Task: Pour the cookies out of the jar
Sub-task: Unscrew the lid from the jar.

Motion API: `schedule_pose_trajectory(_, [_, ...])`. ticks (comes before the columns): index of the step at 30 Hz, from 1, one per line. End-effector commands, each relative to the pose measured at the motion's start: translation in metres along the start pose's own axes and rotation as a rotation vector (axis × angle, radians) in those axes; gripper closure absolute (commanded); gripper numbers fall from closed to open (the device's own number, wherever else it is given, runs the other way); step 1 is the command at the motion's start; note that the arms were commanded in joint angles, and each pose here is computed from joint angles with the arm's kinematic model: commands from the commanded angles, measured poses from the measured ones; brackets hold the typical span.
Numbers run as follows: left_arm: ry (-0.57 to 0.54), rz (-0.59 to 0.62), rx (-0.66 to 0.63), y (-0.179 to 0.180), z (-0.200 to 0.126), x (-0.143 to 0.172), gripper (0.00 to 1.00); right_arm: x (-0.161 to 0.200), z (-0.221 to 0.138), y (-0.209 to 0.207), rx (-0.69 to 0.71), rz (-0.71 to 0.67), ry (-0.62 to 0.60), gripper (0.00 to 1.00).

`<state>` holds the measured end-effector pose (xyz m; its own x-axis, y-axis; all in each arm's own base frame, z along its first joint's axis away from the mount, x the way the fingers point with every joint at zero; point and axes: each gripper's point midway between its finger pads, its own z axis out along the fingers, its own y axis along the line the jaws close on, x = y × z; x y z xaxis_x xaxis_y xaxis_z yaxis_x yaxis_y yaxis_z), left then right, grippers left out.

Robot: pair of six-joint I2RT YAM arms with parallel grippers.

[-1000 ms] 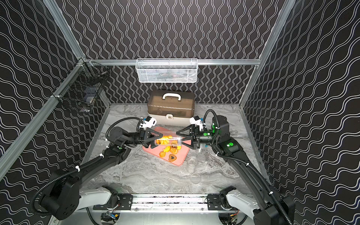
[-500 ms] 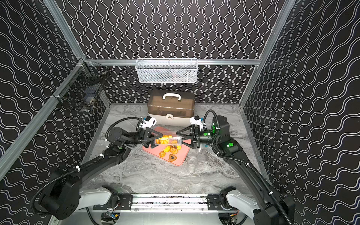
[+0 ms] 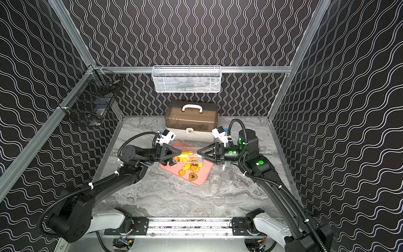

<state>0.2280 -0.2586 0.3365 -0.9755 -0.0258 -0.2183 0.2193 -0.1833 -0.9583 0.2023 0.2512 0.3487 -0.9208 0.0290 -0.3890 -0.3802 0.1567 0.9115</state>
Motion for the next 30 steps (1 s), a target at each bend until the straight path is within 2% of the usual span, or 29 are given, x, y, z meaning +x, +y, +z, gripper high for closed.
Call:
schedule_pose_trajectory(1, [-0.011,-0.042,0.002,-0.001,-0.004,-0.003,0.35,0.005,-0.003,0.013,-0.042,-0.204,0.026,0.47])
schedule_pose_trajectory(6, [-0.01,-0.044,0.001,-0.001,-0.004,-0.003,0.35,0.003,-0.004,0.01,-0.009,-0.288,0.024,0.48])
schedule_pose_trajectory(13, [-0.007,-0.049,0.0,0.001,-0.004,-0.003,0.35,0.003,-0.01,0.002,0.06,-0.528,-0.046,0.48])
schedule_pose_trajectory(17, [-0.005,-0.054,0.006,0.002,-0.004,-0.003,0.35,0.001,-0.012,-0.005,0.076,-0.678,-0.095,0.52])
schedule_pose_trajectory(22, [0.0,-0.055,0.006,0.003,-0.004,-0.002,0.35,0.005,-0.01,-0.007,0.078,-0.848,-0.066,0.51])
schedule_pose_trajectory(30, [0.001,-0.059,0.008,0.005,-0.005,-0.001,0.35,0.007,-0.012,-0.017,0.124,-1.094,-0.072,0.58])
